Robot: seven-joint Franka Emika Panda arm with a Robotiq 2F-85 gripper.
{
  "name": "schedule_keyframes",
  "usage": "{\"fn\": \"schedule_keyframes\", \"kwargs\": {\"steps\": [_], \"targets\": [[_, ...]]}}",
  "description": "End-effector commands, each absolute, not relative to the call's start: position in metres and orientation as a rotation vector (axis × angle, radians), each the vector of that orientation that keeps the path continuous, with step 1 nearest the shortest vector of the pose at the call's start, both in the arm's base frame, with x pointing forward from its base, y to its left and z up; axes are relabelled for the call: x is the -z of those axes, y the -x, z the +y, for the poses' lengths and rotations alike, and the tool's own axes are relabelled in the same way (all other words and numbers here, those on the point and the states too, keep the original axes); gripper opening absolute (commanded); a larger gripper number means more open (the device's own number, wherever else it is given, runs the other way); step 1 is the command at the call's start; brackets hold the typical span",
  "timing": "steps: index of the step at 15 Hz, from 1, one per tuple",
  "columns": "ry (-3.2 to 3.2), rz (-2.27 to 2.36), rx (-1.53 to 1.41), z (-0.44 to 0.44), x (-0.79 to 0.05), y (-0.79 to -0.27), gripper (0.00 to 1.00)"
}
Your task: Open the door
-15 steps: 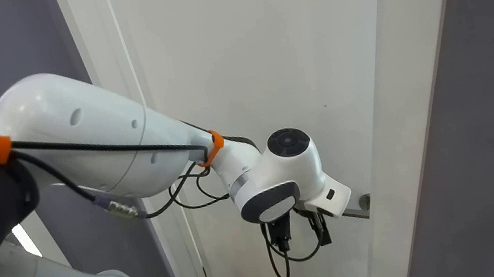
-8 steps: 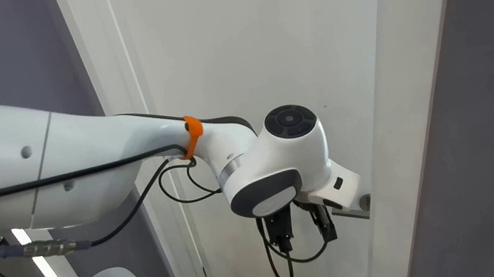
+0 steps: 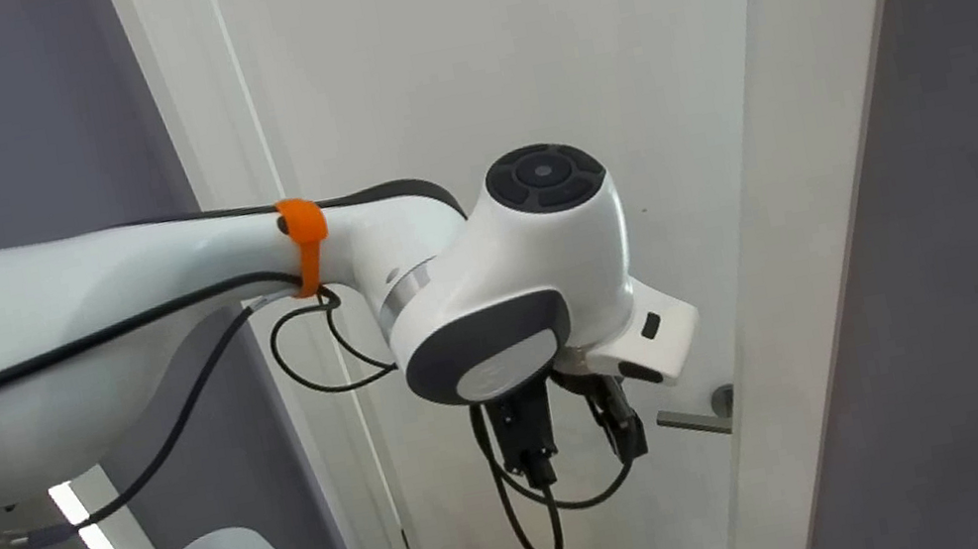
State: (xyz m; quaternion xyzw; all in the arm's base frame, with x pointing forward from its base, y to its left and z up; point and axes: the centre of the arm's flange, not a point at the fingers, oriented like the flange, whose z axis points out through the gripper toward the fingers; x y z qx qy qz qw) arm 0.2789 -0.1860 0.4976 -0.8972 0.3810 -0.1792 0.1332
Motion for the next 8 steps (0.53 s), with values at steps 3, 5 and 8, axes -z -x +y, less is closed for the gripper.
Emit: {"fn": "schedule_keyframes", "kwargs": {"steps": [3,5,8], "targets": [[2.638,1.050,0.527,-0.1813,-0.5144,-0.2653,1.00],[2.611,1.072,0.527,-0.1822,-0.5074,-0.2728,1.00],[2.611,1.072,0.523,-0.1819,-0.5062,-0.2729,1.00]]}}
